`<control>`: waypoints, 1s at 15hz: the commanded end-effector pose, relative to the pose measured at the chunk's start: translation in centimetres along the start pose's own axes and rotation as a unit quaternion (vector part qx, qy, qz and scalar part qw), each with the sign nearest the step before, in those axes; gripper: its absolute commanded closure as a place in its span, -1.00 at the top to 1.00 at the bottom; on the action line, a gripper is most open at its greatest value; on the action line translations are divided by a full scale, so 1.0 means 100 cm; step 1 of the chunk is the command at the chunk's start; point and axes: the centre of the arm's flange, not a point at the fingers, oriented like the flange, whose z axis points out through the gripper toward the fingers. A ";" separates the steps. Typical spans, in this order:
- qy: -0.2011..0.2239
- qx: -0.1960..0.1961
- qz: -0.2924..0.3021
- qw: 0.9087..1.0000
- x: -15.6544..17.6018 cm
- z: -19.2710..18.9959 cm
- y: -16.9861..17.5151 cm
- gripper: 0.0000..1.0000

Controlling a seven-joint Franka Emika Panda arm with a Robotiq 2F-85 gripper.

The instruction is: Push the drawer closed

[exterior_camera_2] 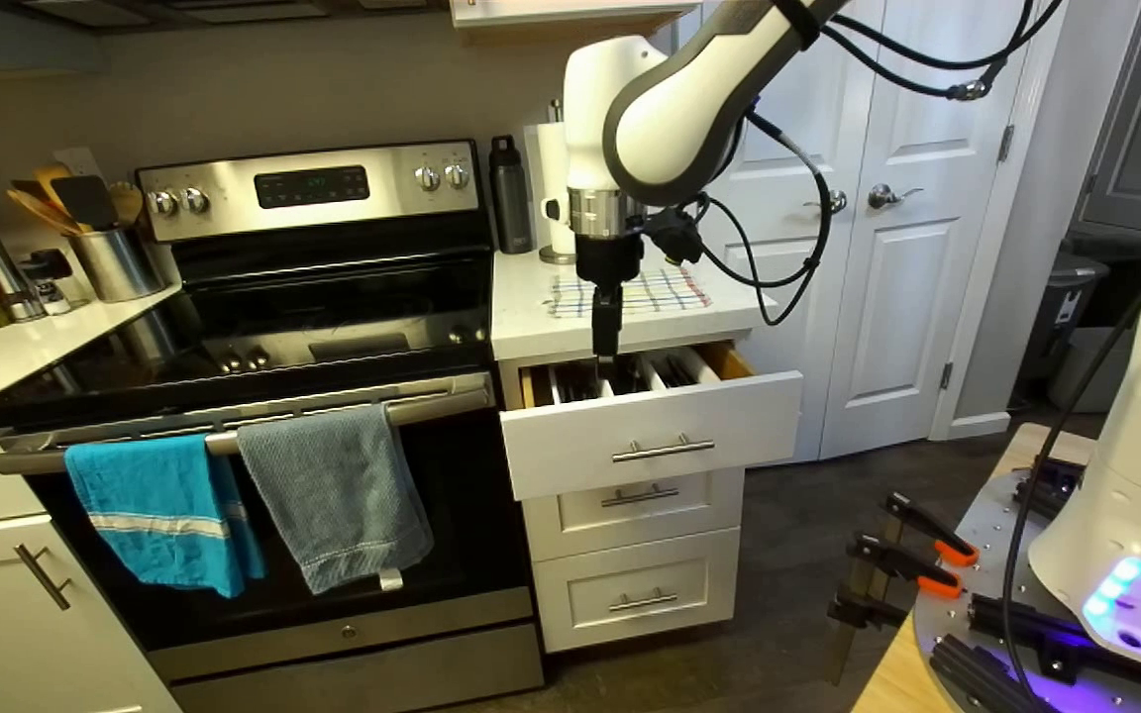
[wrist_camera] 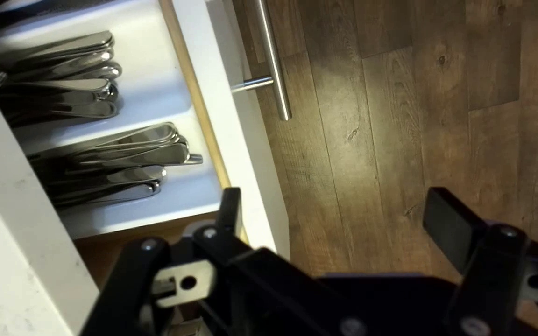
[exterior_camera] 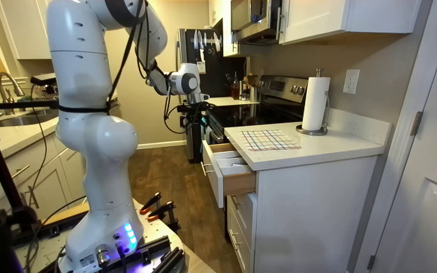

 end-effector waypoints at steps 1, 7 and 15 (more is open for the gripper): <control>-0.024 0.020 -0.044 0.999 0.006 0.030 -0.012 1.00; -0.050 0.032 -0.069 0.996 0.005 0.065 -0.022 1.00; -0.071 0.011 -0.072 0.995 -0.001 0.082 -0.011 1.00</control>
